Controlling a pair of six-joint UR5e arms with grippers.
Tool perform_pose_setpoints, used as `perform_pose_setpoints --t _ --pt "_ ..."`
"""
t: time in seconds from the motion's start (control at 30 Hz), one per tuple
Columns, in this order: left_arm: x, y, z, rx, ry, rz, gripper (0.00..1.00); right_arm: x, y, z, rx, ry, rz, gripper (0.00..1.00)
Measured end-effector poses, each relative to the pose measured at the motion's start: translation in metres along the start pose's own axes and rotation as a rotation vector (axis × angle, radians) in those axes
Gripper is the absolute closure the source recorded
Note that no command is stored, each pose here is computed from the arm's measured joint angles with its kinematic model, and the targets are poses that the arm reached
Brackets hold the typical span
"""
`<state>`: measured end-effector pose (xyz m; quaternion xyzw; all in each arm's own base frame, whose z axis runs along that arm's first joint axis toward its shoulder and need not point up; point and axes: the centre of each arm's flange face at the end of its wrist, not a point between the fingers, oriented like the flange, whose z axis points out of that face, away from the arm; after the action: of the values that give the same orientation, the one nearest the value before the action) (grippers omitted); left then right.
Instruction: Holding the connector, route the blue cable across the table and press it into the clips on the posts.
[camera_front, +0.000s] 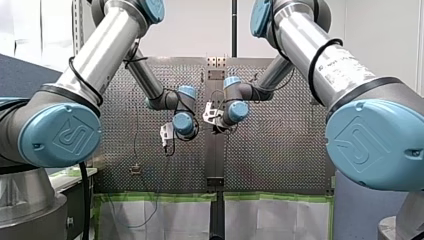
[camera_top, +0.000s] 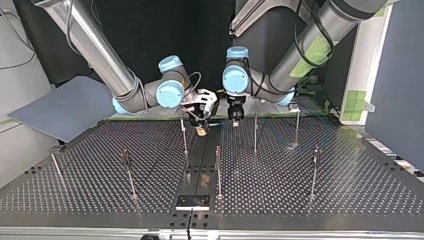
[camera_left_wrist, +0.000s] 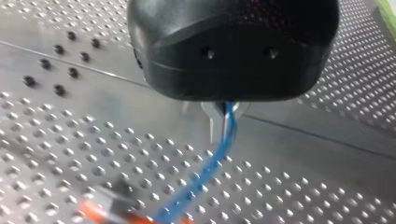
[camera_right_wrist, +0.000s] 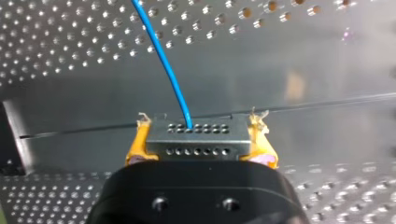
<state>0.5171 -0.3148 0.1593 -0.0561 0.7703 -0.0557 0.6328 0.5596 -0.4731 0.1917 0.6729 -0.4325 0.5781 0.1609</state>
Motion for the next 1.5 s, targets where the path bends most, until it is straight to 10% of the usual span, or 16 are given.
perform_pose_setpoints --t 0.9,1.5 --pt "-0.114 -0.015 -0.057 -0.009 -0.102 -0.024 1.0 0.124 -0.034 -0.082 0.026 0.11 -0.018 1.0" --pt "-0.202 -0.02 -0.096 0.025 -0.247 -0.078 1.0 0.203 -0.052 -0.149 0.039 0.214 -0.037 1.0"
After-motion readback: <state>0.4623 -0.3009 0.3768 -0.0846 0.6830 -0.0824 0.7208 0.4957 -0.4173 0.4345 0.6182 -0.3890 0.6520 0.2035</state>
